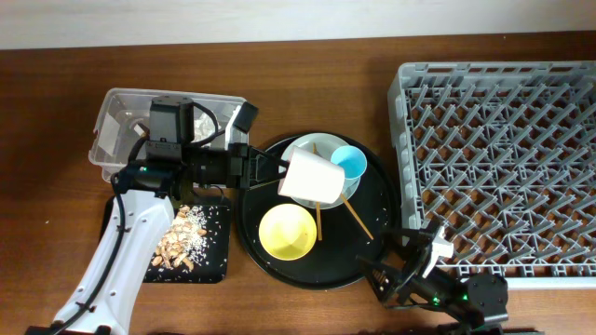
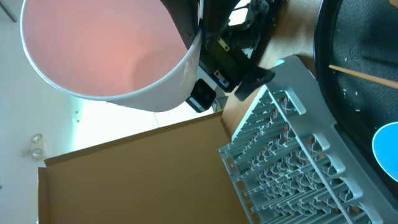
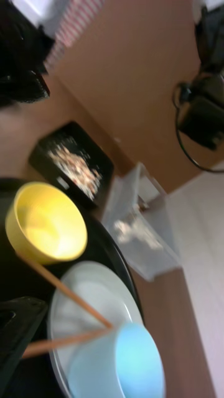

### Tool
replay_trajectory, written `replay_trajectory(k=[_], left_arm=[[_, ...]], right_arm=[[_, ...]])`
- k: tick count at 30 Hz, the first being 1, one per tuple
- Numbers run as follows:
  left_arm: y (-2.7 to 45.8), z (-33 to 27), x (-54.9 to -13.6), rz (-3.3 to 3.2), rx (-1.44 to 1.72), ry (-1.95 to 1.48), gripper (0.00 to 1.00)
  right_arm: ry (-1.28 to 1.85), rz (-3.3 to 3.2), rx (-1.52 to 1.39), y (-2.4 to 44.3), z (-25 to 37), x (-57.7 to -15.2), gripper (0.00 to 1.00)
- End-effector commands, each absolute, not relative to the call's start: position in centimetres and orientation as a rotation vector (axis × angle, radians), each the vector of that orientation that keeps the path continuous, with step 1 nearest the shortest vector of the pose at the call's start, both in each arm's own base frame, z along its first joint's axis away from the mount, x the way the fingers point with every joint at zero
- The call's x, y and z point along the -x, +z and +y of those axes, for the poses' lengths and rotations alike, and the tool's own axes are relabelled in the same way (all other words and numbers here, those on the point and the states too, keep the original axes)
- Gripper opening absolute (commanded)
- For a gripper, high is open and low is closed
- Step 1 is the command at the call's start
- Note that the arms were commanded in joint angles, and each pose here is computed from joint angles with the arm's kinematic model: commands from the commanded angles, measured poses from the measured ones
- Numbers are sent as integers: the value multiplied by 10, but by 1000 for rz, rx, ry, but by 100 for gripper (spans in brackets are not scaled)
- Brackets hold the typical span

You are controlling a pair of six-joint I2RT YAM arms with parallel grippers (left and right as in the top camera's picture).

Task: Sort waste into correct bins and load items into the dishwasher rack
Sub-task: 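Grasp the pink cup with the left gripper and lift it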

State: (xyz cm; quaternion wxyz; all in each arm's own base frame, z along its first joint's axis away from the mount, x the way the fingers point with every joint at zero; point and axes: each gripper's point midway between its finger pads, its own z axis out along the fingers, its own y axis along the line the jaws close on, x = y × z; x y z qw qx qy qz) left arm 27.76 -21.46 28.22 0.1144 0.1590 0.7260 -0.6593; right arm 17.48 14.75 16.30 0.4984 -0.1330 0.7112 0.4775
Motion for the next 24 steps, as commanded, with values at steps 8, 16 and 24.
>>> replay_trajectory(k=[8, 16, 24], left_arm=[[294, -212, -269, 2064, -533, -1973, 0], [294, -234, -250, 2074, -628, -2016, 0], [288, -263, -228, 2113, -735, -2019, 0]], right_arm=[[1441, 1498, 287, 236, 155, -152, 98], [1648, 1574, -28, 236, 148, -164, 99], [1624, 1399, 176, 272, 150, -141, 98]])
